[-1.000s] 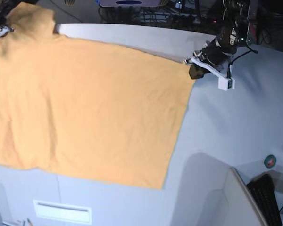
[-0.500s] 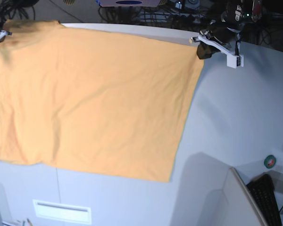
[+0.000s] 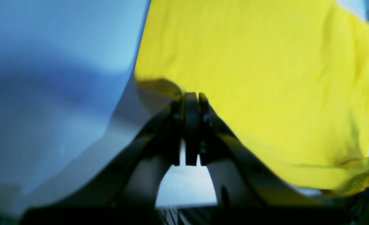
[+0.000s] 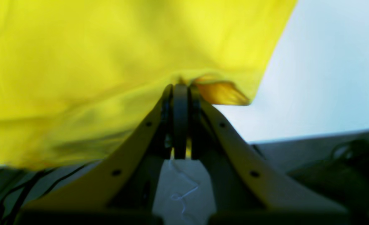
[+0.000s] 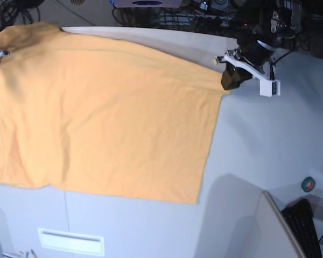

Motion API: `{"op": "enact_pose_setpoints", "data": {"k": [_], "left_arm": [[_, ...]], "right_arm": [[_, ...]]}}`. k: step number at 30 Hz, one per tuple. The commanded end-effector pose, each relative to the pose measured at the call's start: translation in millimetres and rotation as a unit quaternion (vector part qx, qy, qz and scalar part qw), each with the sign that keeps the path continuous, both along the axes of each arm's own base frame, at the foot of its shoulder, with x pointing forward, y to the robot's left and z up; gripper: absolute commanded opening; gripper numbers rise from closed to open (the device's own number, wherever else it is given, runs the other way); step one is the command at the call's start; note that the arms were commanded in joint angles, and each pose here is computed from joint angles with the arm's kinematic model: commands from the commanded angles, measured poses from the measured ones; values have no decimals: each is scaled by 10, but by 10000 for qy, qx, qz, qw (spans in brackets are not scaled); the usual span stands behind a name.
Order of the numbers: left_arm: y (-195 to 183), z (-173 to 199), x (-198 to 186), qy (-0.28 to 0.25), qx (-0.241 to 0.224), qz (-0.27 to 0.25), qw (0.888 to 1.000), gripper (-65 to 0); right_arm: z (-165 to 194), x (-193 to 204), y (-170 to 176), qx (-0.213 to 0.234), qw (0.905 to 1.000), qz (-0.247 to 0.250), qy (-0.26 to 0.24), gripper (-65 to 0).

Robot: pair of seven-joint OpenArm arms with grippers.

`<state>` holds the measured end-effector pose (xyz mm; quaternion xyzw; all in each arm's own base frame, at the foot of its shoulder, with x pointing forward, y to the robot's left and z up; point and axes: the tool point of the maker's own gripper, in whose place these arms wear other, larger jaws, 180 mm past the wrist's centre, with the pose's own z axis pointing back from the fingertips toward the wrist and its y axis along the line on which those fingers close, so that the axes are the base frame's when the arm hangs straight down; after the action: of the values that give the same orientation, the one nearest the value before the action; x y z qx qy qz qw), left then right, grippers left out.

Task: Layout the t-shirt on the table in an organized manner, then fold the t-shirt properly
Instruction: 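Drag the shirt edge with the left gripper toward the shirt's middle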

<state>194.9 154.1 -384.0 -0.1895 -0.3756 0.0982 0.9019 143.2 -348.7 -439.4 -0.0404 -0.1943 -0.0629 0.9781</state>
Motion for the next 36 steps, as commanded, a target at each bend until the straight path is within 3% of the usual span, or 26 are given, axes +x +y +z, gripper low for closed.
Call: {"op": "enact_pose_setpoints", "data": {"k": [1, 10, 17, 26, 36], "left_arm": [[-15, 49, 58, -14, -11, -101, 9999, -650], [-109, 199, 573, -107, -95, -326, 9994, -650], [29, -36, 931, 86, -176, -91, 9998, -650], [131, -52, 1295, 32, -239, 80, 9997, -650], [105, -155, 1513, 147, -438, 214, 9987, -650]], "right_arm": [[131, 153, -77, -159, 9995, 111, -233, -650], [415, 689, -166, -322, 9960, 246, -791, -650], [472, 1112, -104, -246, 9936, 604, -919, -650], [522, 1463, -251, 3, 9931, 410, -1096, -650], [415, 1578, -354, 248, 9910, 100, -1309, -650]]}}
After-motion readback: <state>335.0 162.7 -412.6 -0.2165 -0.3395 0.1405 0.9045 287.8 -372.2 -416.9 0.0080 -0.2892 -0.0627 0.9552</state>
